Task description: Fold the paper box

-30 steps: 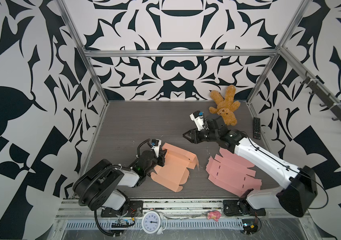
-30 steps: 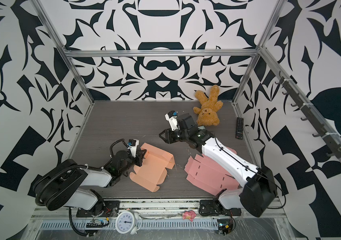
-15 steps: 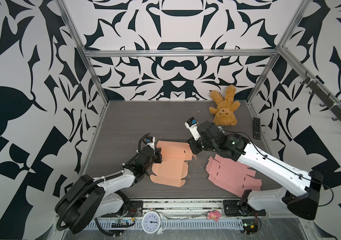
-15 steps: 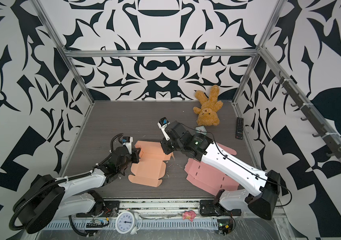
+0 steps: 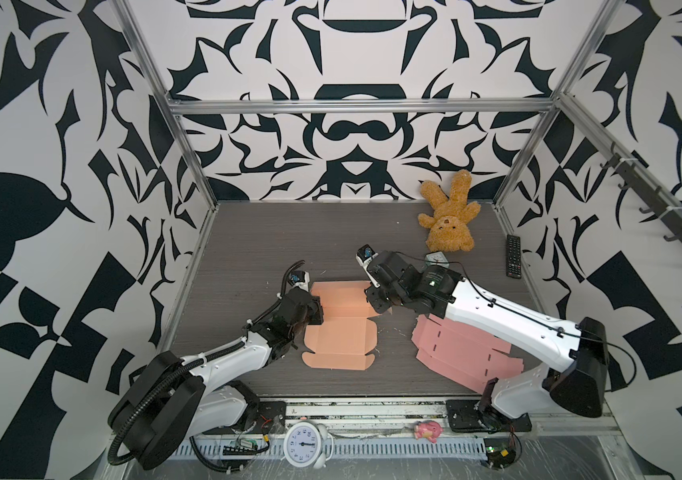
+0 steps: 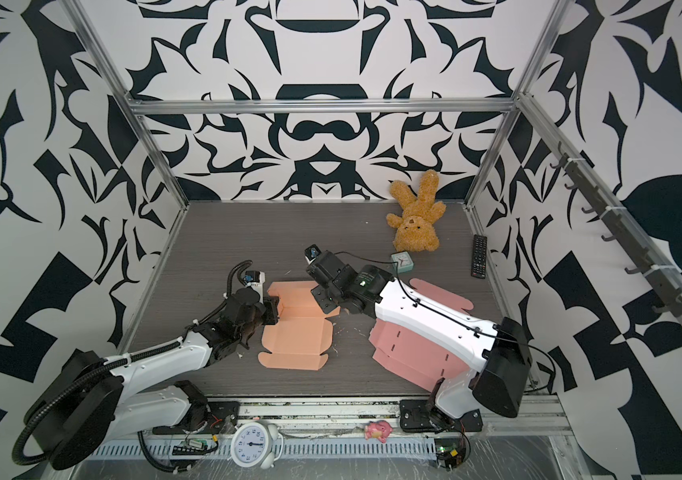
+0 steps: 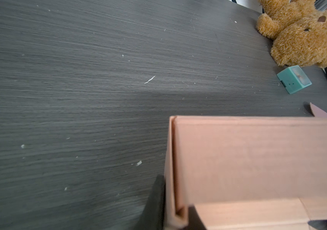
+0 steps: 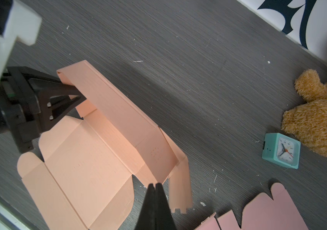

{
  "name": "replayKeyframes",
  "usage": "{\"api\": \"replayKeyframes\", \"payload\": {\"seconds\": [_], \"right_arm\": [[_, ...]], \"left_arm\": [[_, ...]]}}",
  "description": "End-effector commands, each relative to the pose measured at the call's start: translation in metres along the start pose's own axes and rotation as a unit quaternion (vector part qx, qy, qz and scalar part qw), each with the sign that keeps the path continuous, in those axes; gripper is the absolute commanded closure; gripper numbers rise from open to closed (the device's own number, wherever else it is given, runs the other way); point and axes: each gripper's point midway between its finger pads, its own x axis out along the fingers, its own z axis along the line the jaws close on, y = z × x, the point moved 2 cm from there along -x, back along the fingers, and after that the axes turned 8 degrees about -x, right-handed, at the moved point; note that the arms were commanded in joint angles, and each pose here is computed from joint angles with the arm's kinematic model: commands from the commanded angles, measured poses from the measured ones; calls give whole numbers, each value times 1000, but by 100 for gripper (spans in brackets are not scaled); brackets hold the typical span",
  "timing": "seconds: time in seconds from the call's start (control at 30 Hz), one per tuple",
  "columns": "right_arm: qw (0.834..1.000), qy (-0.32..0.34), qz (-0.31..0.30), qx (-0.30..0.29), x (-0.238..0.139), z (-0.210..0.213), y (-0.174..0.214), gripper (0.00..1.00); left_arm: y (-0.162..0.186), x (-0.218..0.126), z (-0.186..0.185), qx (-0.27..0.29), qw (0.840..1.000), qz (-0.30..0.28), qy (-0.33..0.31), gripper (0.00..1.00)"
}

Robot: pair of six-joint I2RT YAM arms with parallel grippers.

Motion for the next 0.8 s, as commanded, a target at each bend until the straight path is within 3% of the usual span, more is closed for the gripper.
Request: {"api": "replayKeyframes", "payload": {"seconds": [0.0, 0.77], "right_arm": [[1000, 25, -17, 0, -2, -7, -12, 100], [1000, -7, -18, 5, 20, 11, -16, 100]], "left_arm": [[-11, -5, -7, -13, 1000, -14, 8, 86], [-18, -12, -16, -21, 999, -18, 28, 86]]}}
